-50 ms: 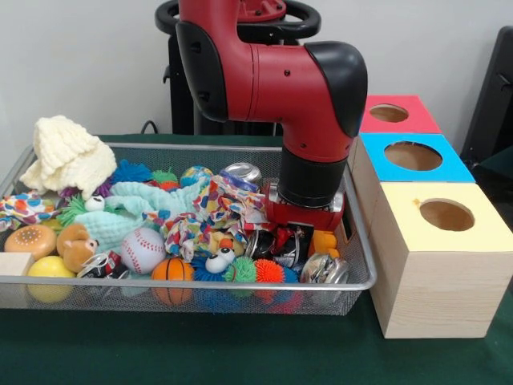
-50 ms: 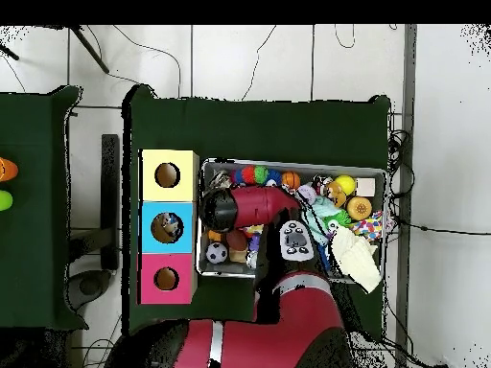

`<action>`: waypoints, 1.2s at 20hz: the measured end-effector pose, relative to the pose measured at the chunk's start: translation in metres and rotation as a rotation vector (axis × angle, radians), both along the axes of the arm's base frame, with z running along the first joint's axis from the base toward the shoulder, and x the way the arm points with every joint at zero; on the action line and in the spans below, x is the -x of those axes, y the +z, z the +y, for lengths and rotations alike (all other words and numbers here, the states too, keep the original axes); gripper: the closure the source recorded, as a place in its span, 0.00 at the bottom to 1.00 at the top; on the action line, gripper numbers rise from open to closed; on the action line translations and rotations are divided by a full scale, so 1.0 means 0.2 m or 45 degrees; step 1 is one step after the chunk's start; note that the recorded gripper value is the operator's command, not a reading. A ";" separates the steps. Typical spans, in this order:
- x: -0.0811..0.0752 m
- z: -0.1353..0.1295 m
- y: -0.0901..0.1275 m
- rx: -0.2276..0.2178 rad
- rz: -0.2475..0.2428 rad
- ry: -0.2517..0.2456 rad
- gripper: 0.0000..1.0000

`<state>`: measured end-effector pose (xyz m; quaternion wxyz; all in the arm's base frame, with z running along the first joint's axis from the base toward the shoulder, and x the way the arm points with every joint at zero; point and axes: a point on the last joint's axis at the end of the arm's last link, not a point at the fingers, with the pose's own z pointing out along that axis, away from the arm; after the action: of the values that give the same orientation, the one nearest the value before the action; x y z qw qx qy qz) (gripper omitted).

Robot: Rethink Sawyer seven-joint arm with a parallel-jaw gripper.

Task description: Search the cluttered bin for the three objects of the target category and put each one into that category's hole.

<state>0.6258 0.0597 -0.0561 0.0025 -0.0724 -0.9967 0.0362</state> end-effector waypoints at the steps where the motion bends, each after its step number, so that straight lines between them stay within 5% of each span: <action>1: 0.00 0.00 0.00 0.000 0.000 0.000 1.00; 24: -0.12 -0.01 -0.01 0.016 0.179 -0.058 1.00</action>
<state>0.6500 0.0578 -0.0588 0.0729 -0.0922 -0.9919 0.0475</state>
